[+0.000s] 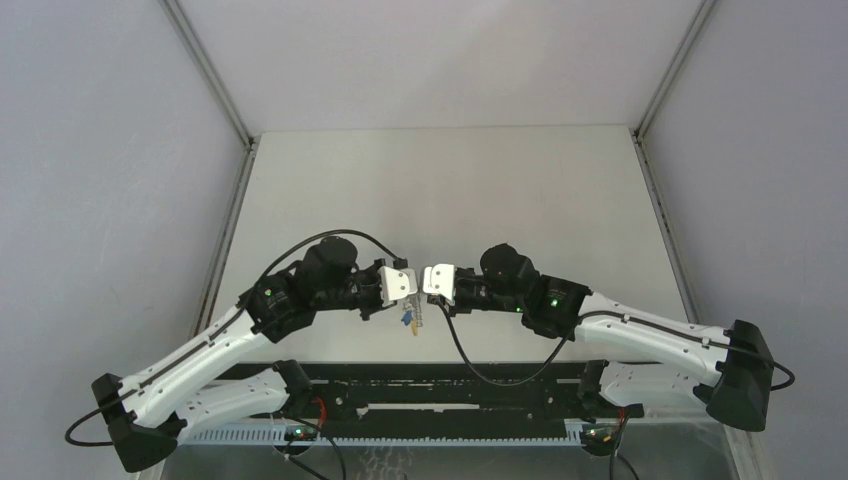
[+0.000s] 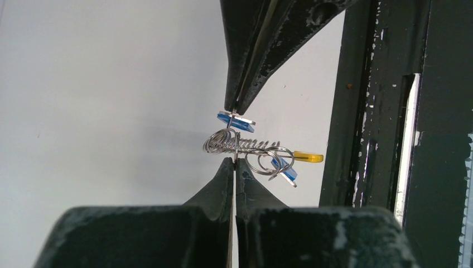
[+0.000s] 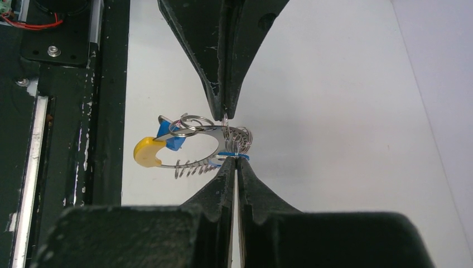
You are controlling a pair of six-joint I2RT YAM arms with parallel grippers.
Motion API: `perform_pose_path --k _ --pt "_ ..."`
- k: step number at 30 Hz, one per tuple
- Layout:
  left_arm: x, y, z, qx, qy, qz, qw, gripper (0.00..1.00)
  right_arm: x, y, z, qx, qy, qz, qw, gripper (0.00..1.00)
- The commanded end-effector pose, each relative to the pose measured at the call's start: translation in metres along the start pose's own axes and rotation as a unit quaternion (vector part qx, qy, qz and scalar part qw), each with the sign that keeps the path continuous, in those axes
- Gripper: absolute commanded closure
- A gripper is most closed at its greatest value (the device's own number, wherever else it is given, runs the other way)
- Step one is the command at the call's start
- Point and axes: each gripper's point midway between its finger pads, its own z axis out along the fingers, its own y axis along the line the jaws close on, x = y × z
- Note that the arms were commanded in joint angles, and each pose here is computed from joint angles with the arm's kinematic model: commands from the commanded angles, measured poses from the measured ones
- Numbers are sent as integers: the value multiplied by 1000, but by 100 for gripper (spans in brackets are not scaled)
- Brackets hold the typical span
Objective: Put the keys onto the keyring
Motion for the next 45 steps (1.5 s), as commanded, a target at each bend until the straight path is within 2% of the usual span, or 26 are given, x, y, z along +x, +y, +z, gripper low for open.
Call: perform_pose_path --k 1,45 --pt "-10 -4 5 13 -31 21 999 100 -6 -5 -2 11 -10 4 1000 100" --pt "-8 1 6 0 -24 19 1000 100 -15 4 -7 -11 -30 6 999 100"
